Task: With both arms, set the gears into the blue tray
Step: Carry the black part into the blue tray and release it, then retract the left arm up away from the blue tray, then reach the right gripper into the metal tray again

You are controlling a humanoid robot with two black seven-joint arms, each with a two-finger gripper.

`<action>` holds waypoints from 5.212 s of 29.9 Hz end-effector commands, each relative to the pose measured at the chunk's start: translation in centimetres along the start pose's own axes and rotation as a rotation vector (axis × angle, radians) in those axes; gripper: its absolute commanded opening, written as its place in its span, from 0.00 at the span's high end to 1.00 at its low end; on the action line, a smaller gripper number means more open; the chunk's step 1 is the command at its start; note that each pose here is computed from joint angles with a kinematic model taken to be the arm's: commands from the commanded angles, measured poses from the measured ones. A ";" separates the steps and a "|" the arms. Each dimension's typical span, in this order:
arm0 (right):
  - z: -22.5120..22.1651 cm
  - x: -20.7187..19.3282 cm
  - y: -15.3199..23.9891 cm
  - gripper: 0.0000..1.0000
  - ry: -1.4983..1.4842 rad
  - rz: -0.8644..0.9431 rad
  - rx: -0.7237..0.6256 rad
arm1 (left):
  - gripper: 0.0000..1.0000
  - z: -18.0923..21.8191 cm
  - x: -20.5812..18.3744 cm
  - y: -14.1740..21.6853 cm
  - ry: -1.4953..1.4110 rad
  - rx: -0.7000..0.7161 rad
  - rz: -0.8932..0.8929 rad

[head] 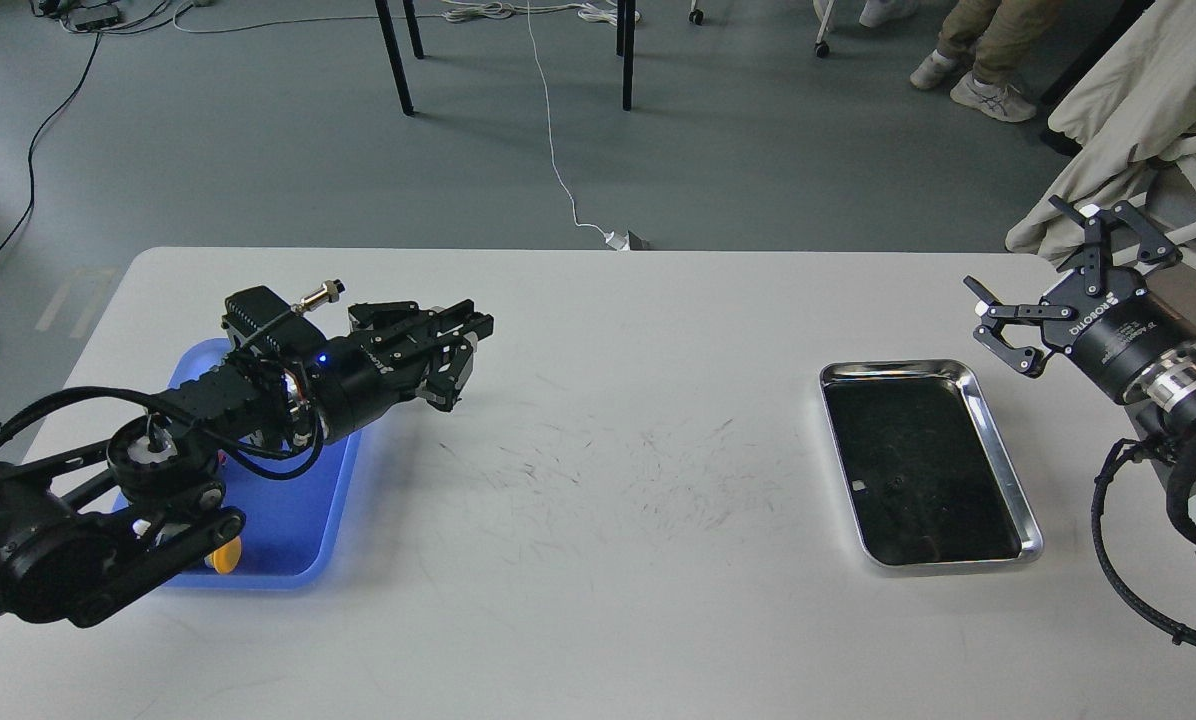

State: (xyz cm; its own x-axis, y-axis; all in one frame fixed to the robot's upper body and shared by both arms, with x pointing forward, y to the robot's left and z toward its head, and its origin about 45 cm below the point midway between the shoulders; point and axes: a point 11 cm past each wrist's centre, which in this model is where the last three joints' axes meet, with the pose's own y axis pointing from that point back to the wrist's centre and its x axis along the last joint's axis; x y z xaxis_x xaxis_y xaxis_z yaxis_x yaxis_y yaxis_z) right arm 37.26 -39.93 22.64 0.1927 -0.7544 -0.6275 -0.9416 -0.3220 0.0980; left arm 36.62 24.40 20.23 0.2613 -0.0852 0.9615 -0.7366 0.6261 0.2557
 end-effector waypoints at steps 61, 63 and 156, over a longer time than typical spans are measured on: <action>-0.3 0.7 0.2 0.02 0.009 0.018 -0.030 | 0.89 -10.4 -14.7 12.5 0.176 0.366 -0.203; -0.3 0.7 0.2 0.02 0.009 0.018 -0.030 | 0.86 -10.5 -15.0 12.6 0.176 0.373 -0.207; 5.9 -2.9 1.8 0.03 1.533 -0.398 -1.091 | 0.02 -12.6 12.9 -0.4 1.664 -0.038 0.685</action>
State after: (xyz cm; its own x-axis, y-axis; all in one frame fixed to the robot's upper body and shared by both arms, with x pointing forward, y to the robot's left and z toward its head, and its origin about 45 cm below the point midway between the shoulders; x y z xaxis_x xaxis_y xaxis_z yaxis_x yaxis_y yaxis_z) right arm 32.97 -36.14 20.83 0.9198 -0.2018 0.3366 -0.3846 -0.2931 0.8753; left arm 48.23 32.41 31.25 0.2597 0.9383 -0.2282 -0.9631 0.2345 -0.1320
